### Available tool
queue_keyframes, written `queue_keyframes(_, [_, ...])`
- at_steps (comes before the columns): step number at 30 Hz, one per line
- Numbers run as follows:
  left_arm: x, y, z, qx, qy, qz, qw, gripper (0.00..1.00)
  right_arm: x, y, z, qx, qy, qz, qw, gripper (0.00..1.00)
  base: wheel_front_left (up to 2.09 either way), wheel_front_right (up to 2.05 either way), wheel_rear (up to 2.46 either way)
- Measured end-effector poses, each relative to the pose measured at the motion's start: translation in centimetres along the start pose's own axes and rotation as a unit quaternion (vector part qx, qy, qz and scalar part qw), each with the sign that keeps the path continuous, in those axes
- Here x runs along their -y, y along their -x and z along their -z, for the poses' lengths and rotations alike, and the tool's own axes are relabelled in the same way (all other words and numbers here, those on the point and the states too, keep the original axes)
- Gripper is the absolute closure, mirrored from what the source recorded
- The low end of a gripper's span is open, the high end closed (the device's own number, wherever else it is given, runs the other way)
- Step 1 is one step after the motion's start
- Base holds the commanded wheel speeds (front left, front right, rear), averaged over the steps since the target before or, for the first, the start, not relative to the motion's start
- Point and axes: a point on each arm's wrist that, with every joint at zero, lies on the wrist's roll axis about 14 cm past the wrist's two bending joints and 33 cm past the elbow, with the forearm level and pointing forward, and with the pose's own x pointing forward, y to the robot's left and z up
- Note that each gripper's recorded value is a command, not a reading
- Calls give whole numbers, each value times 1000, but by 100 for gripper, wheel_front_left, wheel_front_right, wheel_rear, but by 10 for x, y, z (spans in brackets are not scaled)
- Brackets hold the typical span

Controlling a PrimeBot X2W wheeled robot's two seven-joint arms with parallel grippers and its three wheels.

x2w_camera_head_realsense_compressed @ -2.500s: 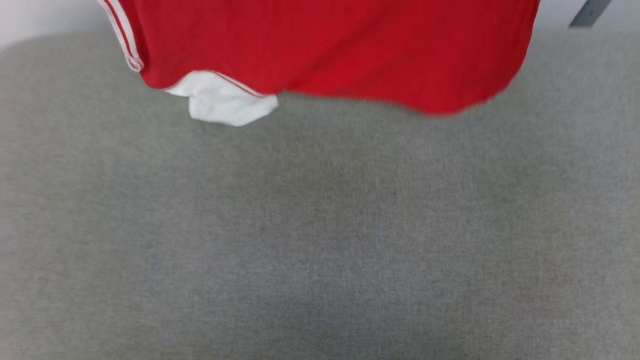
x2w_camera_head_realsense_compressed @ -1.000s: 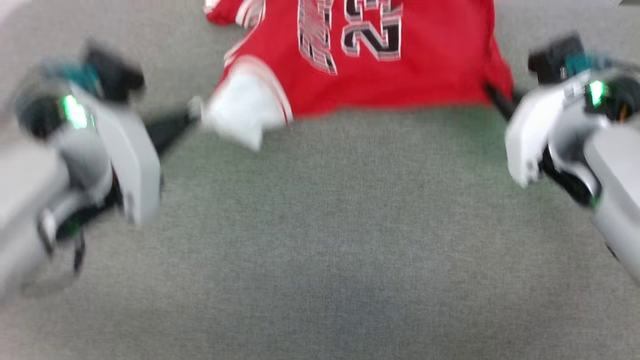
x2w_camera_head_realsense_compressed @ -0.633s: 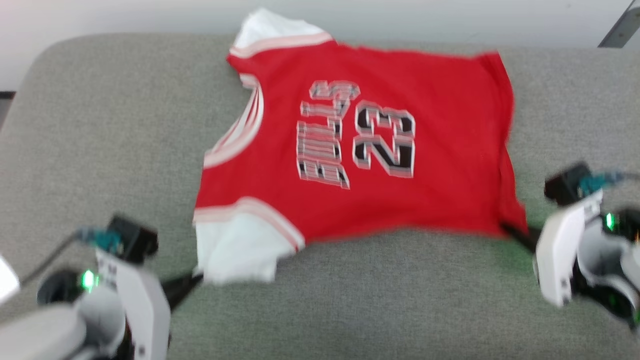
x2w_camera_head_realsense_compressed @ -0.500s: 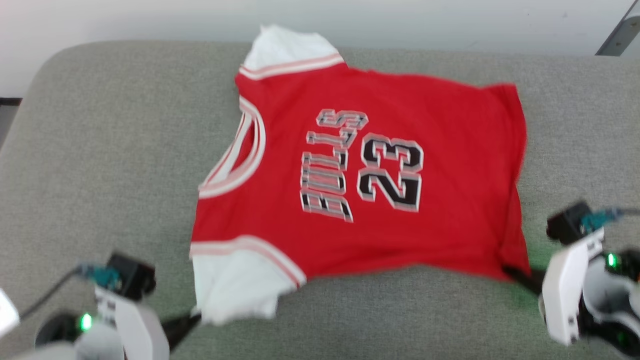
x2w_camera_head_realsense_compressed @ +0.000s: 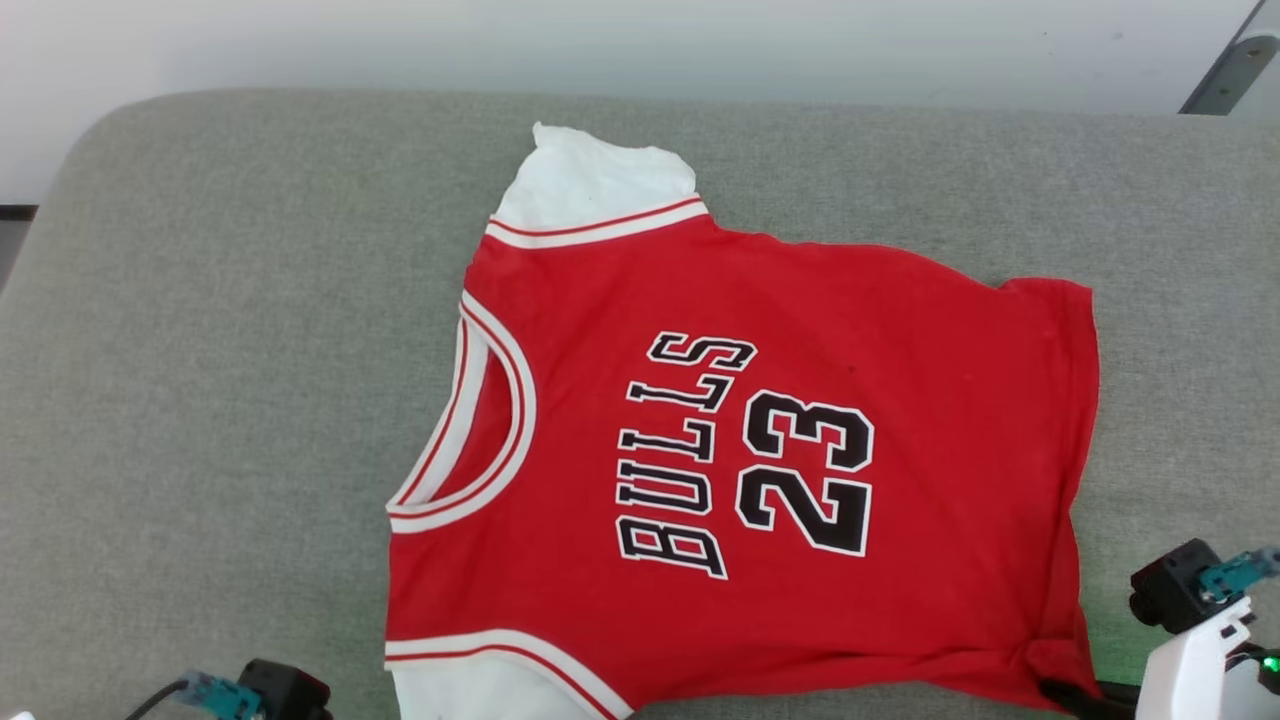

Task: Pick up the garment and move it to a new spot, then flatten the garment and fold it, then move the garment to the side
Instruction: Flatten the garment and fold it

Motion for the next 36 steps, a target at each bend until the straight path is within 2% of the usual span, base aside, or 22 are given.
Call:
queue_keyframes(4, [0, 6, -17, 19, -33, -4, 999, 100, 4, 8, -15, 38, -4, 13, 999, 100, 0, 0, 0])
queue_keyframes(8, [-2, 20, -64, 76, -104, -23, 991, 100, 13, 20, -37, 83, 4, 37, 996, 100, 0, 0, 0])
queue_keyframes(17, [2, 40, -176, 178, -257, -54, 948, 100, 24, 37, -98, 177, 32, 87, 980, 100, 0, 0, 0])
queue_keyframes(23, [4, 19, -228, 189, -306, -51, 932, 100, 37, 33, -132, 202, 45, 117, 971, 100, 0, 0, 0])
queue_keyframes(28, [0, -16, -249, 168, -314, -39, 934, 100, 45, 14, -143, 191, 43, 124, 973, 100, 0, 0, 0])
queue_keyframes(36, [-28, -78, -229, 78, -279, -45, 956, 100, 53, -22, -136, 153, 25, 119, 981, 100, 0, 0, 0])
